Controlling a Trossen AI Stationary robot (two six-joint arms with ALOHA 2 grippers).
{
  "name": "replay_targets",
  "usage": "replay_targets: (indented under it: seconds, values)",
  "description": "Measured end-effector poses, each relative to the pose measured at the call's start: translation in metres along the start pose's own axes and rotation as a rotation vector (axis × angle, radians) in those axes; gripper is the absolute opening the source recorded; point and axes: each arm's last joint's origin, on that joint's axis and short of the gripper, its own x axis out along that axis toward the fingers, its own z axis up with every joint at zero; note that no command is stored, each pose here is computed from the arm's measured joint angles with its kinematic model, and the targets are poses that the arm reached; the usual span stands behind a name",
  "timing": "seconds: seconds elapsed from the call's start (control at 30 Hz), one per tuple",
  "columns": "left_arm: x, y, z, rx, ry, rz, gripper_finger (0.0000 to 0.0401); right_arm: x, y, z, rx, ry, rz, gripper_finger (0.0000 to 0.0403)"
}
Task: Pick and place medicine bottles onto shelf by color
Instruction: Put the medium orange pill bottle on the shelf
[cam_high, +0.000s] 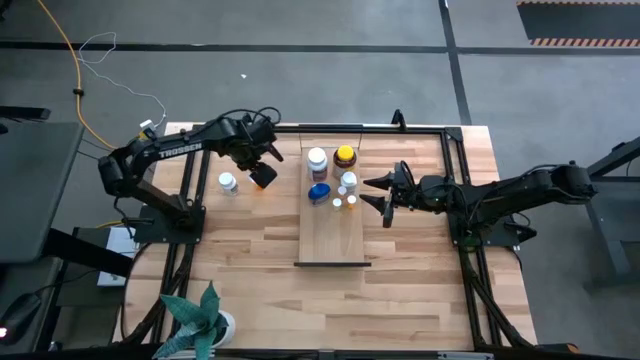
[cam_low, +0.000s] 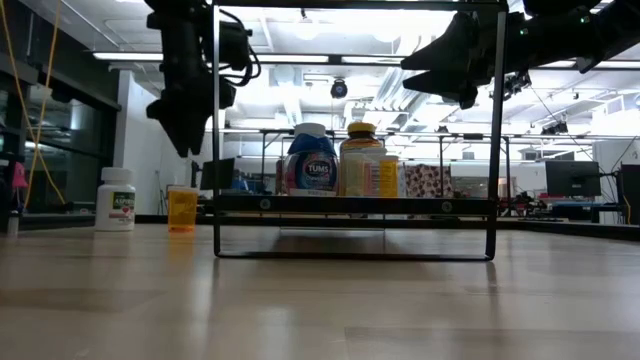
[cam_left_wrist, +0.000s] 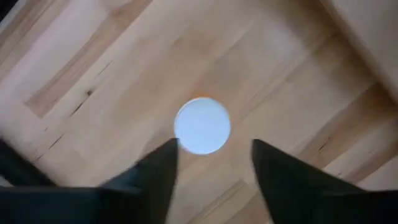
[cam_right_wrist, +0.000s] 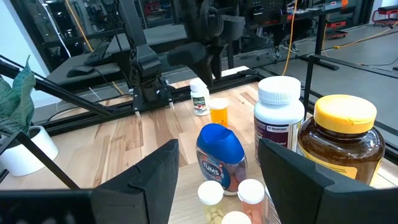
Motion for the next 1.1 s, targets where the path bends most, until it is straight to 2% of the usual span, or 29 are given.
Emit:
replay_targets:
  seconds: [0.17,0.2,0.3,0.43,0.7,0.97,1.1]
  values:
    - [0.016,0.002,-0.01,0.0,0.057,0.028,0.0038,0.0,0.0,0.0,0.0,0.0,0.0,0.0211]
    - [0.022,0.004,-0.014,-0.01,0.08,0.038,0.002,0.0,0.0,0.0,0.0,0.0,0.0,0.0211]
    - [0.037,0.012,-0.023,-0.024,0.132,0.058,0.0014,0.0,0.0,0.0,0.0,0.0,0.0,0.0211]
    - [0.047,0.015,-0.022,-0.049,0.077,0.001,0.0003,0.0,0.0,0.0,0.0,0.0,0.0,0.0211]
    - [0.042,0.012,-0.013,-0.026,0.012,-0.038,0.0,0.0,0.0,0.0,0.0,0.0,0.0,0.0211]
    - [0.025,0.01,0.0,-0.026,-0.057,-0.046,0.0,0.0,0.0,0.0,0.0,0.0,0.0,0.0211]
    - [0.034,0.007,0.002,-0.03,-0.004,-0.03,0.0,0.0,0.0,0.0,0.0,0.0,0.0,0.0211]
